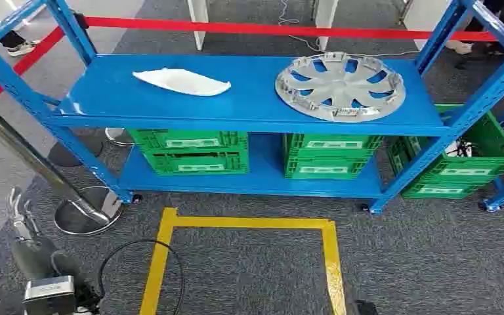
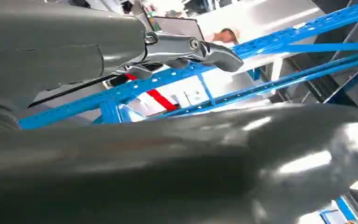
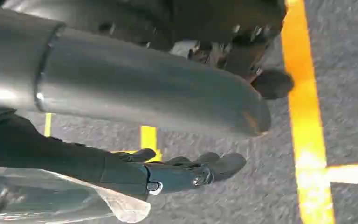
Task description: Take the parts from the cabinet and place them on the table.
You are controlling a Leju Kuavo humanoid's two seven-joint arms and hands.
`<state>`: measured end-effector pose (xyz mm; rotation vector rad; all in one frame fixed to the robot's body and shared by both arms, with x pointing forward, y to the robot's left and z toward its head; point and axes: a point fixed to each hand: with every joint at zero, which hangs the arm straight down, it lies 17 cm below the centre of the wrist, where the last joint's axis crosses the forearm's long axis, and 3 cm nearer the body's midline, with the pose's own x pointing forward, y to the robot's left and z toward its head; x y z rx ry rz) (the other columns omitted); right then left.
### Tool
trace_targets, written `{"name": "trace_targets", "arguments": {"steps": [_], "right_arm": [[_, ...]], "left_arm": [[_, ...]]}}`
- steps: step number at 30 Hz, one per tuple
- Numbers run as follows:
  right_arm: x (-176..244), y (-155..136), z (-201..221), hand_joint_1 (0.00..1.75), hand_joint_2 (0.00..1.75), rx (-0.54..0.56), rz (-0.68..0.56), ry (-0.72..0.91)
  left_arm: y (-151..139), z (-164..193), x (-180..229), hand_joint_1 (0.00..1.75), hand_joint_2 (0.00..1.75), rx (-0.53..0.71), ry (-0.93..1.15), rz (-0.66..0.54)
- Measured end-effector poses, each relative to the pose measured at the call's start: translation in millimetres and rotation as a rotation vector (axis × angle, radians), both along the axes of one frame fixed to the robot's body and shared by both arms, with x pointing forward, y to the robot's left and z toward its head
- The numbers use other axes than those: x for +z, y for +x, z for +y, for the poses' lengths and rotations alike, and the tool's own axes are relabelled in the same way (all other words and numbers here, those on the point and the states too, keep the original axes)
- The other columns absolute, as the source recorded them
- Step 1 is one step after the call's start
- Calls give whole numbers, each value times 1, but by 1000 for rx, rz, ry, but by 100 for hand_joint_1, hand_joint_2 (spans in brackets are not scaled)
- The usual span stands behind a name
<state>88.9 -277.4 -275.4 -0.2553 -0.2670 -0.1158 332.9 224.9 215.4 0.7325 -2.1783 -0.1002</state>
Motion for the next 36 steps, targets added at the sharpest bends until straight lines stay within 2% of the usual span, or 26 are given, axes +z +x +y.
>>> {"name": "trace_targets", "arguments": {"steps": [15,20,36], "right_arm": [[0,1,1,0,0,13,1,0],[2,8,11,0,0,34,-48,49],[2,10,11,0,0,37,-70,56]], "left_arm": [[-2,0,2,0,0,2,3,-6],[-2,-1,2,0,0,1,4,-8],[-4,0,2,0,0,-1,2,-6]]}}
